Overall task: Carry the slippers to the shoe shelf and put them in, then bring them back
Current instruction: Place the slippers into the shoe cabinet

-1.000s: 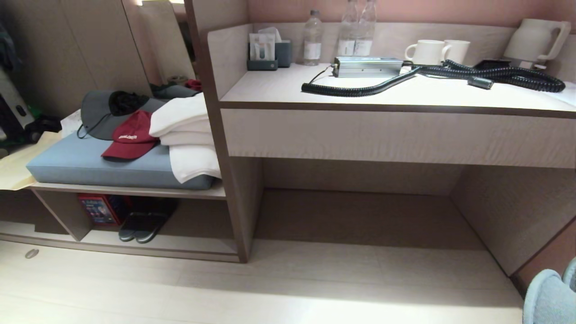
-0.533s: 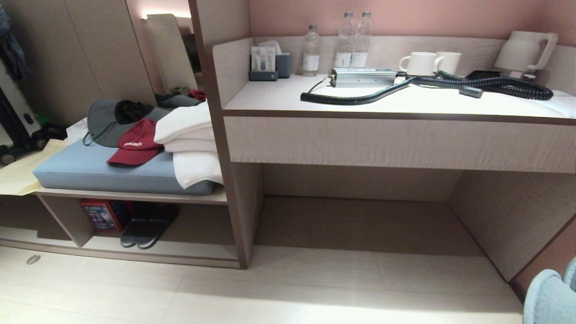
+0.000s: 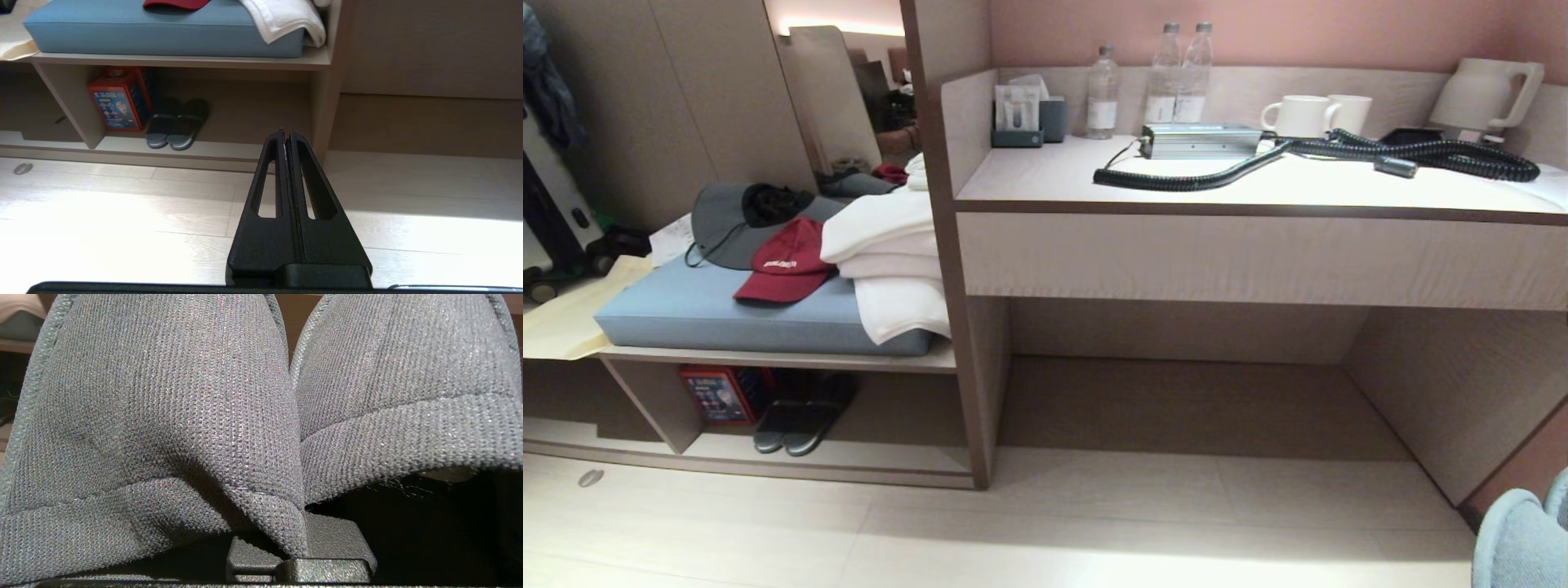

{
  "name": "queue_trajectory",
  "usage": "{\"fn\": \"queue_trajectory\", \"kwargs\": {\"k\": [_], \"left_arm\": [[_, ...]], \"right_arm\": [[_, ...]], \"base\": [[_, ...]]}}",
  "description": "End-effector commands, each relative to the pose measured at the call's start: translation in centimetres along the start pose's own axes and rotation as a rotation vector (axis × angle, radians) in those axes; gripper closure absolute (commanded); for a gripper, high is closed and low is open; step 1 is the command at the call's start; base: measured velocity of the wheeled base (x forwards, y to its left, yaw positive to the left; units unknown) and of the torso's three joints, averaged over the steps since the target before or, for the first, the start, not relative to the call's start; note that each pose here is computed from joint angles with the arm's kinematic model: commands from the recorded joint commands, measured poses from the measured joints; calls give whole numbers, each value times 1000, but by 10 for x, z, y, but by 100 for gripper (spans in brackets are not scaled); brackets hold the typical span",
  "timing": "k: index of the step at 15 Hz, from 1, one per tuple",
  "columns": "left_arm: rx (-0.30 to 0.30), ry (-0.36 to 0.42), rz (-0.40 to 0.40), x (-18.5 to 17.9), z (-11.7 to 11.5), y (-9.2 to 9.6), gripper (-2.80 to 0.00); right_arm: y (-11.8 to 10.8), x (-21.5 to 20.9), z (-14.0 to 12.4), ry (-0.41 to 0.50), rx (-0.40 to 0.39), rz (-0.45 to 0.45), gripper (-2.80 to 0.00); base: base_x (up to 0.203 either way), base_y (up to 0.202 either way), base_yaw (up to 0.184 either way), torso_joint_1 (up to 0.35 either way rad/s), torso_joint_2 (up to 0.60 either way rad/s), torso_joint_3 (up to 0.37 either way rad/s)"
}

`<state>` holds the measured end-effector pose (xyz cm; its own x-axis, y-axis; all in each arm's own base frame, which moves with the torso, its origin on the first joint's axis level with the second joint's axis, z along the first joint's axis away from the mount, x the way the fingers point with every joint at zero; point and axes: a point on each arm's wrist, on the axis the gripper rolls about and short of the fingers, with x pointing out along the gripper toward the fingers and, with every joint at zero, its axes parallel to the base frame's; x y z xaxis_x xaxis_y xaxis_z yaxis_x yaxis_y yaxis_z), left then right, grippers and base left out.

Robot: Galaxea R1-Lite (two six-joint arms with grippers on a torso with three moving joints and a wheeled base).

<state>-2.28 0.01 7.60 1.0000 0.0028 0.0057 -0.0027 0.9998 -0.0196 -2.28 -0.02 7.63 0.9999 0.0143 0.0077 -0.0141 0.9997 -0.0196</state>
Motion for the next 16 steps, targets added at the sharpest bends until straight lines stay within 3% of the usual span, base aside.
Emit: {"fn": "queue_trajectory", "kwargs": {"k": [1, 16], "left_arm": [[0, 0, 0, 0, 0, 0, 0], [0, 0, 0, 0, 0, 0, 0]], "right_arm": [[0, 0, 0, 0, 0, 1, 0], [0, 0, 0, 2, 0, 1, 0]], "base": [[0, 200, -5, 6, 2, 8], [0, 196, -2, 2, 1, 1]]}}
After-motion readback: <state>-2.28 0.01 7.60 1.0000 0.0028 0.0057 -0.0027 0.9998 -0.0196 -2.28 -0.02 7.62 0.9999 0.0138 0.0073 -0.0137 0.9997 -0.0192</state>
